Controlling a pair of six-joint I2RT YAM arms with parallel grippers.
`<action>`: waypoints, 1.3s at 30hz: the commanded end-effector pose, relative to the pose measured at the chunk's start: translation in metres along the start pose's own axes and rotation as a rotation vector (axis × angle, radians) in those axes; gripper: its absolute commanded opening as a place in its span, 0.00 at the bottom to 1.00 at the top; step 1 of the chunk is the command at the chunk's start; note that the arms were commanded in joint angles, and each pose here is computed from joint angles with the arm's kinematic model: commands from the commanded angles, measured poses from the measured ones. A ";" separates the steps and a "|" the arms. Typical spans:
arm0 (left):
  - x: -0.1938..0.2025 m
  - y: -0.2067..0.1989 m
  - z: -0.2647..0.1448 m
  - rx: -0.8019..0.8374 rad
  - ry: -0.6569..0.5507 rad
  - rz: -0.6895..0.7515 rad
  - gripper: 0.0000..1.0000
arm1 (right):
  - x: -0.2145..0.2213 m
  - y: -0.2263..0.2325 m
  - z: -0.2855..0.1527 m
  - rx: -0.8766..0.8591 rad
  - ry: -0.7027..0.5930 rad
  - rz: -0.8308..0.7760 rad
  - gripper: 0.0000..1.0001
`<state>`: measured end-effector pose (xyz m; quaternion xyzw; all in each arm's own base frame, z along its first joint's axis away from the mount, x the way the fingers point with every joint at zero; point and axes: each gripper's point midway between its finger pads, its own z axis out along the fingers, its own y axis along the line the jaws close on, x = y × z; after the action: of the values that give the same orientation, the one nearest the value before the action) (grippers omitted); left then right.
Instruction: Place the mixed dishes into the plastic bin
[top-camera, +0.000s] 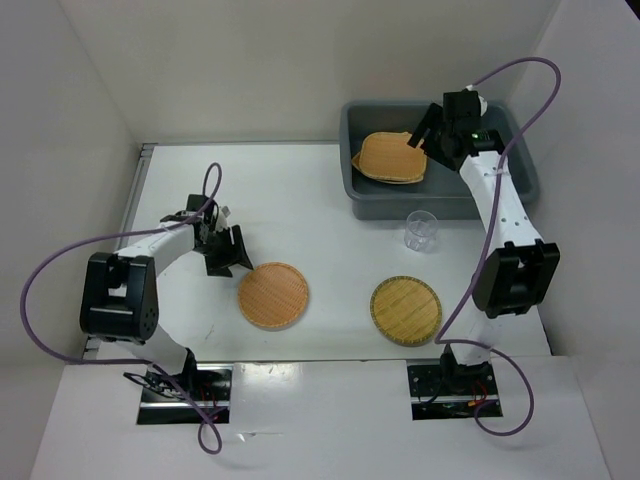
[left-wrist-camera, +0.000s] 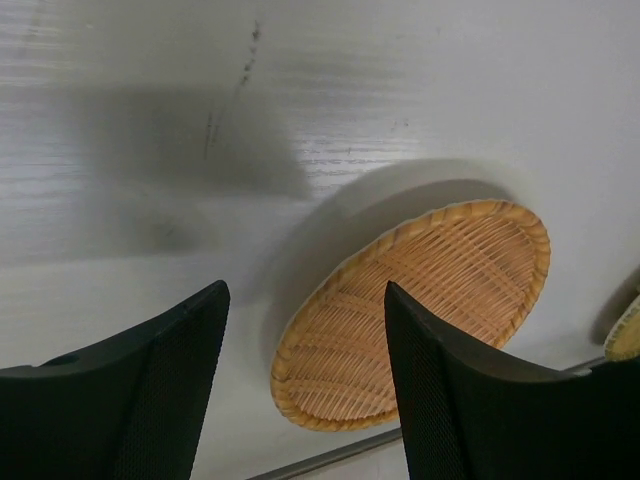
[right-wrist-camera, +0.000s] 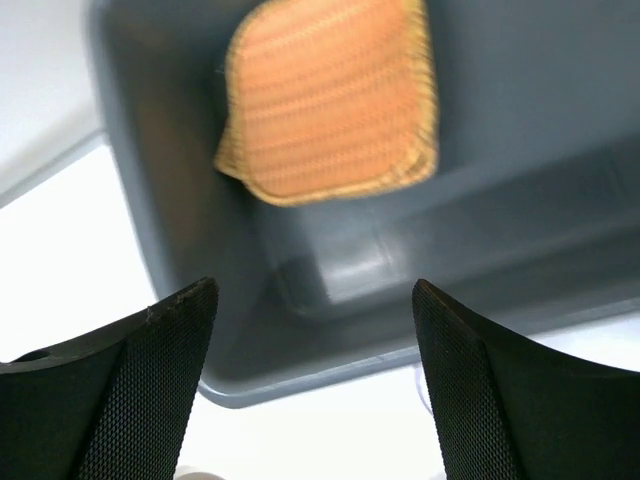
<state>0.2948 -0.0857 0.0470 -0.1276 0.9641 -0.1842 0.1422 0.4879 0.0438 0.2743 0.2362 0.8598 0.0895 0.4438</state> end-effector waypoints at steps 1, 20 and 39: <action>0.018 -0.011 0.008 0.092 0.109 0.023 0.71 | -0.032 -0.007 -0.040 0.006 -0.140 0.001 0.84; 0.072 -0.035 0.045 0.184 0.331 0.131 0.17 | -0.030 -0.025 -0.078 0.036 -0.201 0.002 0.84; 0.010 -0.146 -0.031 0.517 0.107 0.105 0.00 | 0.072 0.043 -0.108 -0.375 0.055 -0.114 0.97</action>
<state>0.2856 -0.1960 0.0853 -0.0283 0.9225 -0.3751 0.0860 0.3950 0.0858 0.2795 0.1586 0.8658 0.1730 0.4419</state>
